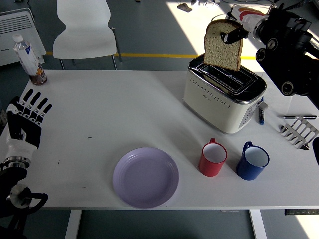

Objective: Push plate across desktop,pick up the break from the machine,place the break in the plate

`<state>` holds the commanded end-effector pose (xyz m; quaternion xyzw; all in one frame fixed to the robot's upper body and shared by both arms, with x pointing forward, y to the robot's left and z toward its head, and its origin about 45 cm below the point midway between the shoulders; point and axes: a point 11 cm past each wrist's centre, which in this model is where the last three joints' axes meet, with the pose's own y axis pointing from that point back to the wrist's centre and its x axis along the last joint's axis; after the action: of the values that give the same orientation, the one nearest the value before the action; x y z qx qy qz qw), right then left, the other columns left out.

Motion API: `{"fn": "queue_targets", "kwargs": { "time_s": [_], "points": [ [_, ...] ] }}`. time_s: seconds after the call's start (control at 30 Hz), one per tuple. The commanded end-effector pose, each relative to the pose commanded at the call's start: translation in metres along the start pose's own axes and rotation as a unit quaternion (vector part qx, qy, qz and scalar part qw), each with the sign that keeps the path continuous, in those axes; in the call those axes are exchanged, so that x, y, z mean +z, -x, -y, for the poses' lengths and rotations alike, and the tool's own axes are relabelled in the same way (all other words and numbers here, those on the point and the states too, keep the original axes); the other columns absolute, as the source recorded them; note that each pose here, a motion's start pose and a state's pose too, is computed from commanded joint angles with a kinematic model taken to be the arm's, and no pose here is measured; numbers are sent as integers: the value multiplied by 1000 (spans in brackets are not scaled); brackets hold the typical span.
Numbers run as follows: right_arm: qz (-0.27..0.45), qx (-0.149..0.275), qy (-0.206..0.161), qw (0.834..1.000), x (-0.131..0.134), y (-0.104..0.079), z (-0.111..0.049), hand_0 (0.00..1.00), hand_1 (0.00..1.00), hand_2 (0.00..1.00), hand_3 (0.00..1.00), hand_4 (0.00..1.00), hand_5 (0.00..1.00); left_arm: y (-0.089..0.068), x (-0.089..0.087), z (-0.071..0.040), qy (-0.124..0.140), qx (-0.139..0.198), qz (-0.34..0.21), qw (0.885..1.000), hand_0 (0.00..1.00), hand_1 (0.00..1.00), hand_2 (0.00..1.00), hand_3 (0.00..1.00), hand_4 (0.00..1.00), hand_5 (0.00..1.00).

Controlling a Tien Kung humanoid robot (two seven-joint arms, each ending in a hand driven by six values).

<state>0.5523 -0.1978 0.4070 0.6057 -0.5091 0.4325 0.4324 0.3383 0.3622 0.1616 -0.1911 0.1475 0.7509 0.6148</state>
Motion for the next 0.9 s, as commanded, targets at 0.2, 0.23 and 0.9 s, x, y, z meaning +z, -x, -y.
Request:
{"fn": "queue_targets", "kwargs": {
  "time_s": [0.2,0.23,0.9],
  "points": [
    [15,40,-31,999,-17,-29,-9,263,323,396,474,384,147,-1,3,1,5,1,-1,1000,754,802,869,850,496,998],
    [21,46,-40,998,-21,-33,-12,263,323,396,474,384,147,0,4,2,6,0,-1,1000,754,802,869,850,496,998],
    [101,-103,-183,972,-85,26,-67,269,320,389,469,358,157,-6,13,5,18,10,-5,1000,754,805,871,854,497,998]
  ]
}}
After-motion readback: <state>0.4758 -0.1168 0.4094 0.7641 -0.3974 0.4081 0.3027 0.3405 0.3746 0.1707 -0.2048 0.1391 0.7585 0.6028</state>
